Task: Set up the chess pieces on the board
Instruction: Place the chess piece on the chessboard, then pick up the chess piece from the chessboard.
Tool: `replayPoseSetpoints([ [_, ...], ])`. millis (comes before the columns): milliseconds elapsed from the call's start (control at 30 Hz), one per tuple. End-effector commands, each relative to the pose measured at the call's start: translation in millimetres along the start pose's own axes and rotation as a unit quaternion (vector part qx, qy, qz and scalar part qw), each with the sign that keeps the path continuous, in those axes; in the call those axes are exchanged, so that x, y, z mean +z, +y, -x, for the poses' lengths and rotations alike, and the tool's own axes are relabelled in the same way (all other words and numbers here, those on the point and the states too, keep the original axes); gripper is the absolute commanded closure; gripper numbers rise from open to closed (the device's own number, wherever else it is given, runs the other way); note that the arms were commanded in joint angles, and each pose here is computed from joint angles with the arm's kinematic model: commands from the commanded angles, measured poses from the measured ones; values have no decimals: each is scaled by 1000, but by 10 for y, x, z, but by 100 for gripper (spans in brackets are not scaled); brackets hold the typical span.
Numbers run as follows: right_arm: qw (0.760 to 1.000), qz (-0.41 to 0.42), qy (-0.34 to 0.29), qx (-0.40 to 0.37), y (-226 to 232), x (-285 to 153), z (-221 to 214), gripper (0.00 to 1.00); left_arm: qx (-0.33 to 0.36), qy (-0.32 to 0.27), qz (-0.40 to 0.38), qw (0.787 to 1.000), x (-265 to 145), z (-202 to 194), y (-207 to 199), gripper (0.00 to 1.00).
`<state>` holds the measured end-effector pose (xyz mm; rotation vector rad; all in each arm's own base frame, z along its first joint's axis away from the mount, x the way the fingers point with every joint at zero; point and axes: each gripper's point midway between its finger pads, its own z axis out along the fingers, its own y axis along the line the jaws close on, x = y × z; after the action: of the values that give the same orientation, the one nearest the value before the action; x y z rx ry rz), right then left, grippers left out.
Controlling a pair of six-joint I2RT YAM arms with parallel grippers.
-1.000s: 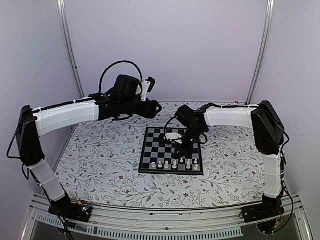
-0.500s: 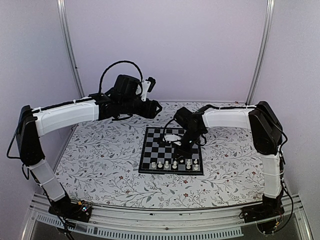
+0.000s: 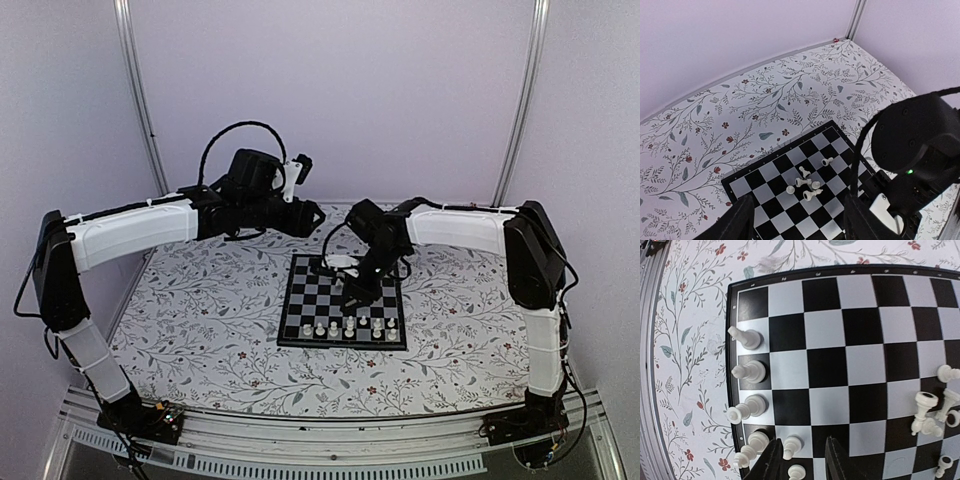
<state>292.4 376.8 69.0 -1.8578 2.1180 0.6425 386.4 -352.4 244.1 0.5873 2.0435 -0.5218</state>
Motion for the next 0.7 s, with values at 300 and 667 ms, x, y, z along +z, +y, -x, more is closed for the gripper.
replayPoseSetpoints([
  [300,989,-118,-55,65,-919,-469,215,70,1,2,-3,1000,36,31,18,37],
  [667,991,-98,-29,86,-1023,-130,69,71,2,3,-5,1000,40,30,12,37],
])
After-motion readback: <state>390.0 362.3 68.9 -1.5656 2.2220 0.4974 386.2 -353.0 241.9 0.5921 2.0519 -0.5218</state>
